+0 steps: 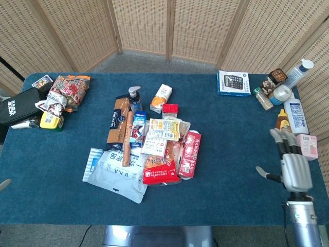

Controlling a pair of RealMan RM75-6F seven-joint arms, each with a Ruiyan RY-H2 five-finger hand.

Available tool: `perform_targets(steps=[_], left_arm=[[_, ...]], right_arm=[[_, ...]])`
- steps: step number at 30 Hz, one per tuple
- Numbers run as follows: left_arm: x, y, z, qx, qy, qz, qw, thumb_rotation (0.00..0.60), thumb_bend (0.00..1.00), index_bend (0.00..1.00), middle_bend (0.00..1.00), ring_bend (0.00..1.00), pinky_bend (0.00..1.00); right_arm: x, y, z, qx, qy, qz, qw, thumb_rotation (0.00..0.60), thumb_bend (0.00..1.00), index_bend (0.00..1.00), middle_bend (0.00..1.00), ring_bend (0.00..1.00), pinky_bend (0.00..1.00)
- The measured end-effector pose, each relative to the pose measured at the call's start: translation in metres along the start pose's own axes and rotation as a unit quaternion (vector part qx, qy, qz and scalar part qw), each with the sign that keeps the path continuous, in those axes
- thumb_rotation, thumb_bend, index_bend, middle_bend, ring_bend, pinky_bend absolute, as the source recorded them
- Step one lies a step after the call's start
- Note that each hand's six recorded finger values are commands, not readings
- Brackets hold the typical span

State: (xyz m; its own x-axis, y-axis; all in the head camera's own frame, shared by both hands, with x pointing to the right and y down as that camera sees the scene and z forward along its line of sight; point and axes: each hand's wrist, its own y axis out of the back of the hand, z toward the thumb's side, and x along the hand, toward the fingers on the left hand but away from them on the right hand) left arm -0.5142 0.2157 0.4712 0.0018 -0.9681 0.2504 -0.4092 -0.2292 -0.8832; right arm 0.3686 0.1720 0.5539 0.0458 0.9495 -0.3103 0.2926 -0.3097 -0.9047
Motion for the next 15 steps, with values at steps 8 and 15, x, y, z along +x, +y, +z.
perform_targets(steps=[8,15], left_arm=[[0.000,0.005,-0.006,-0.002,0.012,0.006,0.9999,0.600,0.00,0.00,0.00,0.00,0.00],[0.002,0.004,-0.012,-0.004,0.025,0.001,0.9997,0.600,0.00,0.00,0.00,0.00,0.00]], right_arm=[[-0.079,-0.046,0.064,0.012,0.068,0.096,0.9930,0.600,0.00,0.00,0.00,0.00,0.00],[-0.117,-0.075,0.107,0.017,0.100,0.136,0.9855,0.600,0.00,0.00,0.00,0.00,0.00]])
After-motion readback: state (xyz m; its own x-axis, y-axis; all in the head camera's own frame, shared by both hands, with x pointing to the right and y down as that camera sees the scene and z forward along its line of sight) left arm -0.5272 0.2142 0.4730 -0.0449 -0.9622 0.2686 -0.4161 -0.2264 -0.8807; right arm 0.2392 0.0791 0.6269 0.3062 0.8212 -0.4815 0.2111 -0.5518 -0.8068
